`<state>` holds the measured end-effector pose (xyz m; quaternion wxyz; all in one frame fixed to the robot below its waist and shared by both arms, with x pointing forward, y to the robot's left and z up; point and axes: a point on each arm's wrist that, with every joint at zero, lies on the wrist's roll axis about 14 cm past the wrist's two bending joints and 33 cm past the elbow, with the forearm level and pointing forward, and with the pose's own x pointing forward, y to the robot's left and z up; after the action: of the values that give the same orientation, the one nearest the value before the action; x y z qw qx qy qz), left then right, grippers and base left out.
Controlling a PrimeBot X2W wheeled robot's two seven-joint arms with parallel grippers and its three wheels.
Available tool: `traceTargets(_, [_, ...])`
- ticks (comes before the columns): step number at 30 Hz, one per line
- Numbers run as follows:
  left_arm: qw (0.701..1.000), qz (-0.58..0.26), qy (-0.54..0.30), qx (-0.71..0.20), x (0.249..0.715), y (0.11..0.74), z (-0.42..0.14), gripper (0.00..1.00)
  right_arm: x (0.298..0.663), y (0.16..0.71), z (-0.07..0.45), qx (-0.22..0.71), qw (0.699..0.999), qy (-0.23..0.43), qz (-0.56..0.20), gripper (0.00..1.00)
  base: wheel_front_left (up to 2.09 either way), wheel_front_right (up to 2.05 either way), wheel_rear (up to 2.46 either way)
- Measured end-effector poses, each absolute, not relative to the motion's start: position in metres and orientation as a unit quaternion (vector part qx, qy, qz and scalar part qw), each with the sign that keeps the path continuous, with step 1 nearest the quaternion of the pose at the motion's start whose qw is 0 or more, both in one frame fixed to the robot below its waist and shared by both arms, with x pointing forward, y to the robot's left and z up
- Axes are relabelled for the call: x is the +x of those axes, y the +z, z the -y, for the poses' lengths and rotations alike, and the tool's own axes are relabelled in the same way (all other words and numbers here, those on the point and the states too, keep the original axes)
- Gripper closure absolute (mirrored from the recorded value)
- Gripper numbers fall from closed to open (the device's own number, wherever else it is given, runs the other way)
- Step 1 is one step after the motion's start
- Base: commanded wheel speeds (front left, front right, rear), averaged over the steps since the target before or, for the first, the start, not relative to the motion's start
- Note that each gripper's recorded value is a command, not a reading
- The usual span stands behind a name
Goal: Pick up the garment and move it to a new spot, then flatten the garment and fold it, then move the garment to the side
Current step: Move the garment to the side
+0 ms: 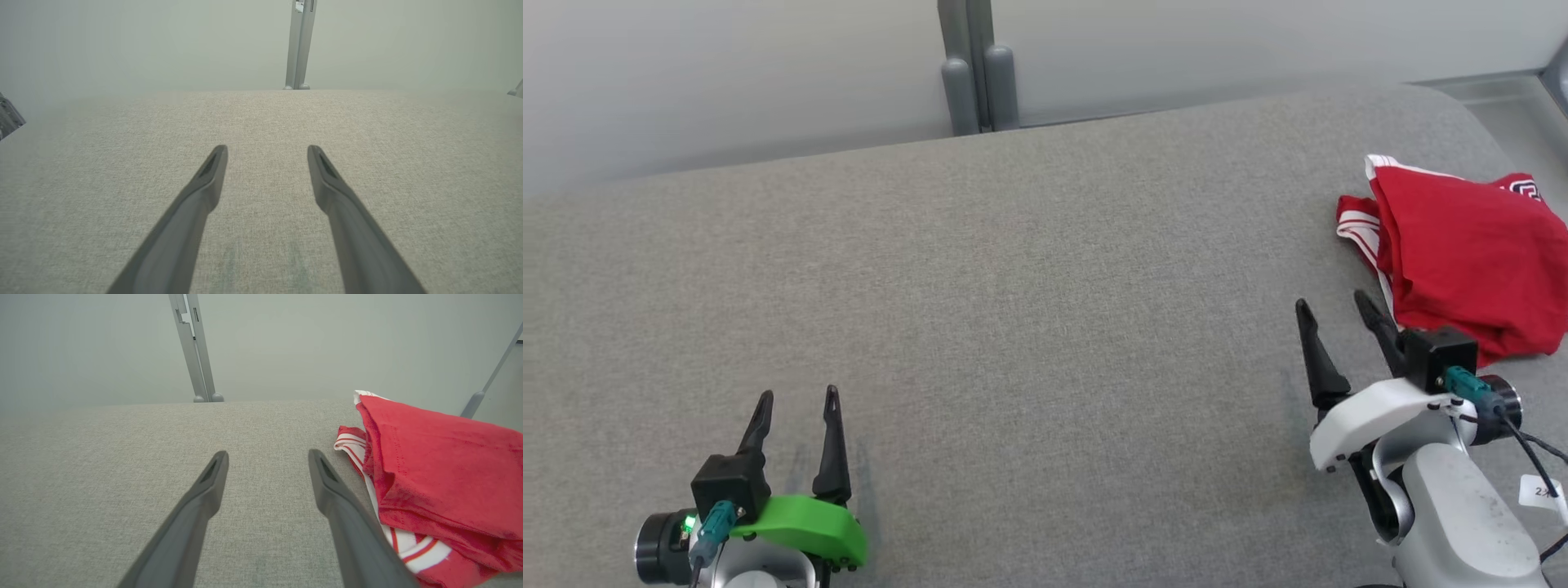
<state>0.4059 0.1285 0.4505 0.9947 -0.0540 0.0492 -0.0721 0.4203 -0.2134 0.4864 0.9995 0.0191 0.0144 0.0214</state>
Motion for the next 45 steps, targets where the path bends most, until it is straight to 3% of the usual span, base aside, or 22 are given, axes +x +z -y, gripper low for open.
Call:
traceTargets(11, [0.998,-0.033,-0.019,-0.052,0.381,0.463,-0.166,0.0,0.417,0.504,0.174,0.004,0.998,0.068,0.011,0.0,0.0,0.0,0.0])
traceTargets(45, [0.997,-0.029,-0.015,-0.064,0.369,0.465,-0.169,0.0,0.399,0.501,0.168,-0.01,0.998,0.062,0.013,0.0,0.0,0.0,0.0])
